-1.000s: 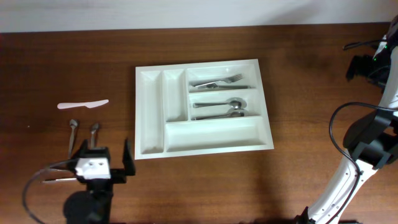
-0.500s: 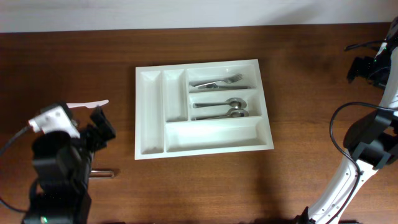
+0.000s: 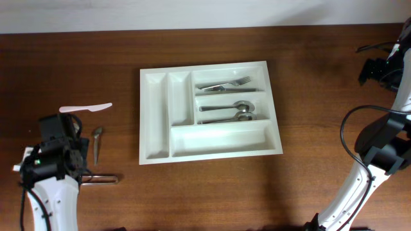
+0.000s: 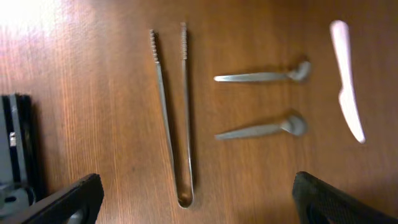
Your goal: Pack container
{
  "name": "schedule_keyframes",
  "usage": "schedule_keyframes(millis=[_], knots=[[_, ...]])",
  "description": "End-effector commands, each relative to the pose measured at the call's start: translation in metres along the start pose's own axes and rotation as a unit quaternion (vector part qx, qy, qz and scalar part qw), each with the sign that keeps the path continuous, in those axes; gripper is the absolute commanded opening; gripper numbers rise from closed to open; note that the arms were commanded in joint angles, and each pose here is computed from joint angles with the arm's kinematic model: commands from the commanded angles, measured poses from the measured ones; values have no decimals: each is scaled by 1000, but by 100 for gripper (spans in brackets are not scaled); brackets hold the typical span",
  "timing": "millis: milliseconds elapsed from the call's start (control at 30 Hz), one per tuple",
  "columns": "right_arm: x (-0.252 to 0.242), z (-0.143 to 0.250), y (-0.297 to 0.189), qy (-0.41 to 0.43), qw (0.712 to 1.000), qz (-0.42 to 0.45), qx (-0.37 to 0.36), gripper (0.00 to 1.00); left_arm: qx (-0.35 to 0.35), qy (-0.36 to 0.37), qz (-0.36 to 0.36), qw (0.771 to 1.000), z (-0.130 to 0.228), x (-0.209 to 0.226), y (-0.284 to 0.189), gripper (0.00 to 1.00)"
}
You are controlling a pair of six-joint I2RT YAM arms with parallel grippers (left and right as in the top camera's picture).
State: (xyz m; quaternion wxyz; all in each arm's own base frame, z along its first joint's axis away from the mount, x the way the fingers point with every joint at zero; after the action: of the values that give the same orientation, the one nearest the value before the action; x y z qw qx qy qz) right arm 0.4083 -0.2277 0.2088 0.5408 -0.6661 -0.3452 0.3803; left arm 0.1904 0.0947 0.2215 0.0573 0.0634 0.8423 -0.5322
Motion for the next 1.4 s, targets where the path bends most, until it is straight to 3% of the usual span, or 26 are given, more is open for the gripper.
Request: schedule_keyframes(millis=[0, 267, 600, 933, 1367], knots=[[-4, 0, 3, 6, 1000, 8, 3, 99, 14, -36, -28, 999, -2, -3, 13, 99], [-4, 0, 3, 6, 1000, 8, 3, 99, 48, -31, -112, 992, 3, -10, 61, 99], [-4, 0, 3, 6, 1000, 8, 3, 99, 142, -12, -198, 970, 32, -10, 111, 99], [-4, 0, 3, 6, 1000, 8, 3, 99, 154, 5, -156, 976, 43, -16, 133, 99], [-4, 0, 3, 6, 1000, 8, 3, 99, 156, 9, -170, 973, 57, 4, 147, 99]])
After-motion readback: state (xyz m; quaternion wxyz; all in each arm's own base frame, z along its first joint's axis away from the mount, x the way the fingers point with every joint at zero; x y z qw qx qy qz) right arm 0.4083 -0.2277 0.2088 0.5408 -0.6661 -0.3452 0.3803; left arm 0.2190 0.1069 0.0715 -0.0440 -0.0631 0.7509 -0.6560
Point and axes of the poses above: each gripper's point midway between its finger pads, its own y axis out along the fingers, its own x axis along the line the jaws close on, z = x × y, the point moved 7 cm from there along -y, back along the fingers, and after that the axes turned 3 degrees about -y, right-handed, at the moved point
